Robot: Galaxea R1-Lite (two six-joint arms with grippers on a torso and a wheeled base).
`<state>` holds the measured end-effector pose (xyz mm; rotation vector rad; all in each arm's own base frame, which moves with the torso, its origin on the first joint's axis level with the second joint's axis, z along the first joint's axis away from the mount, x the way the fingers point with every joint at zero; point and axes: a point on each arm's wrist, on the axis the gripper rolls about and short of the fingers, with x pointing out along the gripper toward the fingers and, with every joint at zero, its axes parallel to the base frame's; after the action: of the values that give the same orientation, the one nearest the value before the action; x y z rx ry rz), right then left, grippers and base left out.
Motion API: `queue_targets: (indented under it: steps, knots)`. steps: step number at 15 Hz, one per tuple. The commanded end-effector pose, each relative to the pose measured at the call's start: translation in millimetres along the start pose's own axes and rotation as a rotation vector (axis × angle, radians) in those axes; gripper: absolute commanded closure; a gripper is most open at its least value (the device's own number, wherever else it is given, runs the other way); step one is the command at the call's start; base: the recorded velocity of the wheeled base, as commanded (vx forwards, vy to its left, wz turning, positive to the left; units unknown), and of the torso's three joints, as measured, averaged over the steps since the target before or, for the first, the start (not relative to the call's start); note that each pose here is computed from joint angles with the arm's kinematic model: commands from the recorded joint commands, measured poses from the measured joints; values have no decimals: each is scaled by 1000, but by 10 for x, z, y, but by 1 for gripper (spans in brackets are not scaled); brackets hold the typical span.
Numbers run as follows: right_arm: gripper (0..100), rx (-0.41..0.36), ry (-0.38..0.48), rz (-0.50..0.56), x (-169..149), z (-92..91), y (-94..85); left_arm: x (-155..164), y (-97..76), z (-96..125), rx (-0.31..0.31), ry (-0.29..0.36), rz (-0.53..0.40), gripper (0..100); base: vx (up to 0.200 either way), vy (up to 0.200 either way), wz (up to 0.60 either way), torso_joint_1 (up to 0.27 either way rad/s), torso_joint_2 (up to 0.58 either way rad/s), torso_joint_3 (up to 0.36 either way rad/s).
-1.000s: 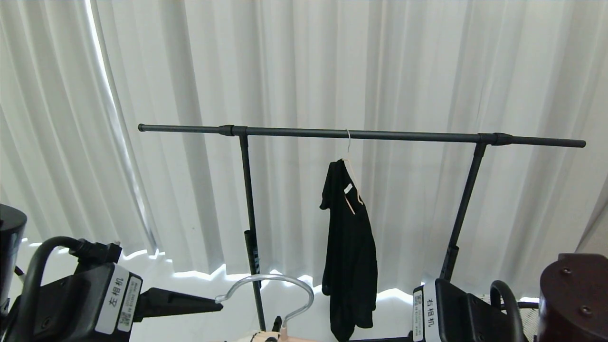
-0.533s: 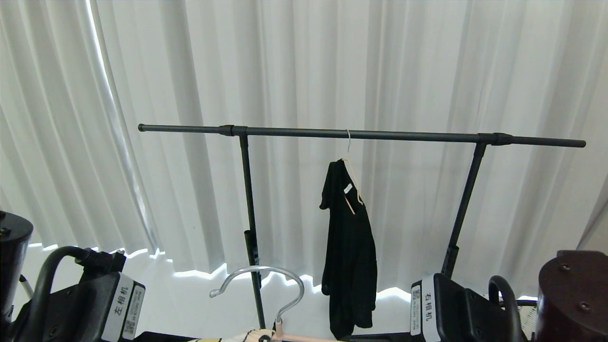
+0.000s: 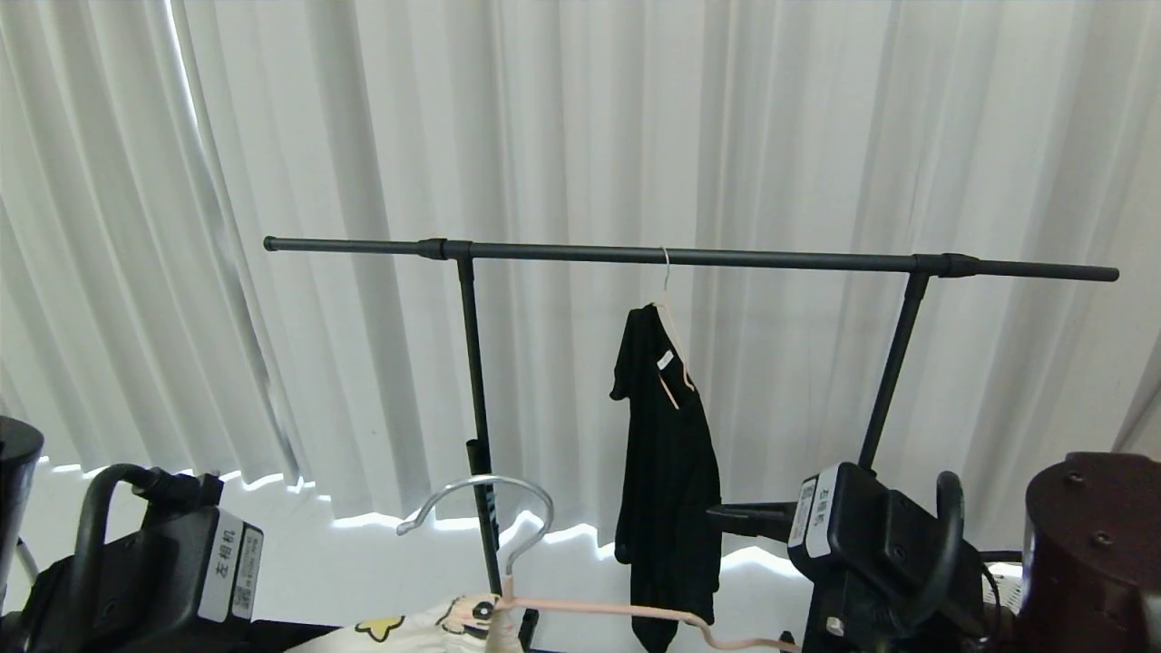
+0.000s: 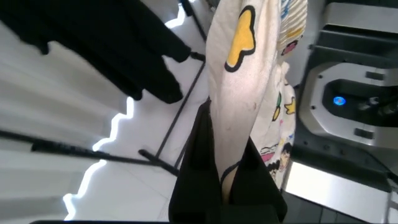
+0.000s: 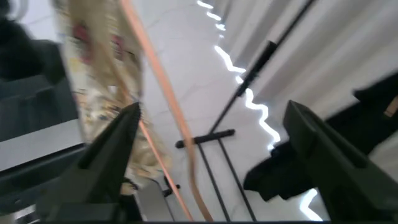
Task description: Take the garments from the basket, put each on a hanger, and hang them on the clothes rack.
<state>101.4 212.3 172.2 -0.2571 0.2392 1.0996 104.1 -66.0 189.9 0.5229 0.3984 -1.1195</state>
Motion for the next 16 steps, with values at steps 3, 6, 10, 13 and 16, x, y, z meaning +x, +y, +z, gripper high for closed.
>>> queue_targets:
  steps: [3, 6, 10, 13, 16]
  knots:
    - [0, 28, 8, -70, -8, -24, -179, -203, 1, -57, -21, -12, 153, 100, 0, 0, 0, 0, 0, 0]
    - [0, 61, 31, -140, -15, -89, -372, -180, 166, 14, -12, -11, 305, 100, 0, 0, 0, 0, 0, 0]
    - [0, 294, -16, -186, 85, 29, -495, -210, 558, 448, -42, -138, 429, 100, 0, 0, 0, 0, 0, 0]
    - [0, 397, -54, -189, 330, 184, -575, -216, 659, 668, -1, -185, 429, 100, 0, 0, 0, 0, 0, 0]
    - [0, 418, -56, -180, 563, 236, -589, -122, 577, 736, 29, -202, 358, 100, 0, 0, 0, 0, 0, 0]
